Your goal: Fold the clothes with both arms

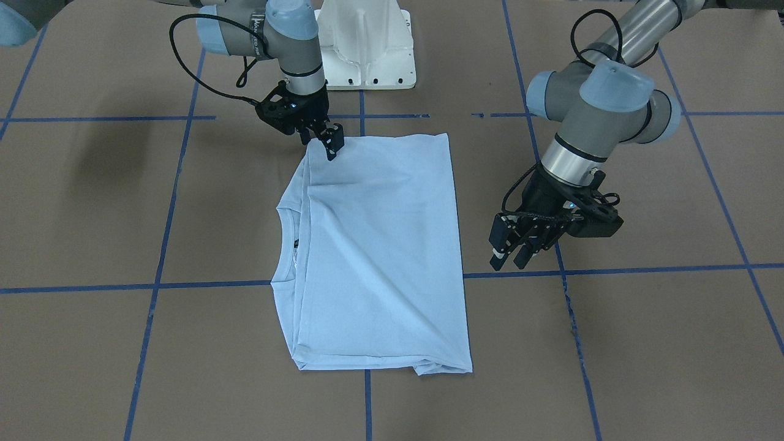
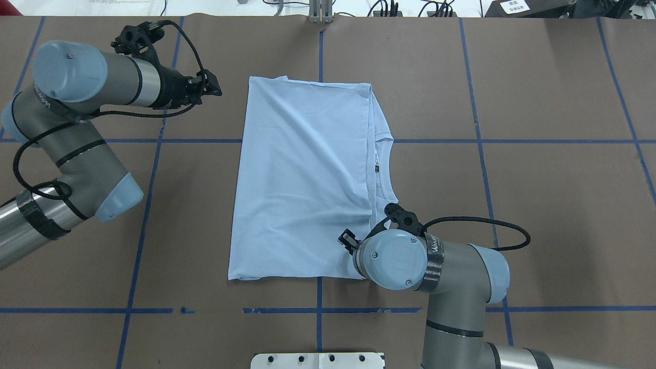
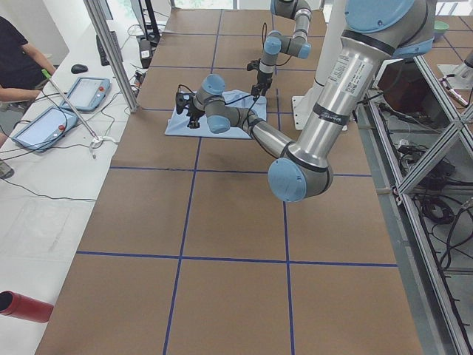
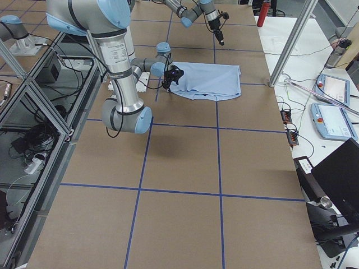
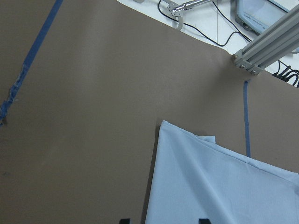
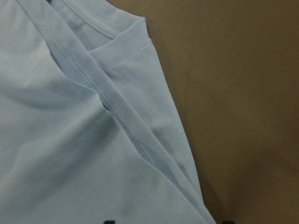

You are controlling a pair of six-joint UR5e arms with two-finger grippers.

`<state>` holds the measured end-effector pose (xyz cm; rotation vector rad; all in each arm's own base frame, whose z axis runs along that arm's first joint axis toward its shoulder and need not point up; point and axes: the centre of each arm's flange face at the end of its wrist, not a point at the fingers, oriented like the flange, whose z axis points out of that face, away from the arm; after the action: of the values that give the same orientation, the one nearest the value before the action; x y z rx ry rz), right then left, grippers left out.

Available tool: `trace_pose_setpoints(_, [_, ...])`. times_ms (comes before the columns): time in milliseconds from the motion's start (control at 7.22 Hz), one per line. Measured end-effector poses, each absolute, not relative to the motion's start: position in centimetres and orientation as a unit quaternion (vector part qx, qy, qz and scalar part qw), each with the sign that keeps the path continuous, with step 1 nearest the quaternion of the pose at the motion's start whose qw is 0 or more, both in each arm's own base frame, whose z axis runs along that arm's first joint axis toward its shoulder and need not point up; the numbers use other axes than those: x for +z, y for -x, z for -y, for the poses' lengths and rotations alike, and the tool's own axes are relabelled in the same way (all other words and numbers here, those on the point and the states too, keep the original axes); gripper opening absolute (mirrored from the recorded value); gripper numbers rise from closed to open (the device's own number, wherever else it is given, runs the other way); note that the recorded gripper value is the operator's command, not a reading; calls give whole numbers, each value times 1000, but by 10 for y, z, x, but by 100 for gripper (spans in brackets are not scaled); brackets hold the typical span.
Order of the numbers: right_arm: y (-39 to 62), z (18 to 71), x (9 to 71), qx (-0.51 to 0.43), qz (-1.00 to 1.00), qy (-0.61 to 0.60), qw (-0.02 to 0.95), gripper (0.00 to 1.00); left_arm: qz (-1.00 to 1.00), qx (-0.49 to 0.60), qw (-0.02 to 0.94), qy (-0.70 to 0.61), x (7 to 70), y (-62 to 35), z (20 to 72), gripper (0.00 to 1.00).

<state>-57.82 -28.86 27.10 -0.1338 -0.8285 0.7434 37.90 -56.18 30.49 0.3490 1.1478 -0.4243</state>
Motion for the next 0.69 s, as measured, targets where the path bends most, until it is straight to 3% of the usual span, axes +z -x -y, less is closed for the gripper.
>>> trace_pose_setpoints(277, [580, 286, 271, 351, 392, 65, 848, 81, -532, -200, 807, -160, 300, -378, 560, 58])
trace_pose_setpoints(554, [581, 285, 272, 351, 391, 65, 848, 62, -530, -200, 808, -160, 299, -377, 559, 58])
trace_pose_setpoints(692, [581, 285, 272, 351, 391, 65, 848, 60, -530, -200, 808, -160, 299, -377, 559, 58])
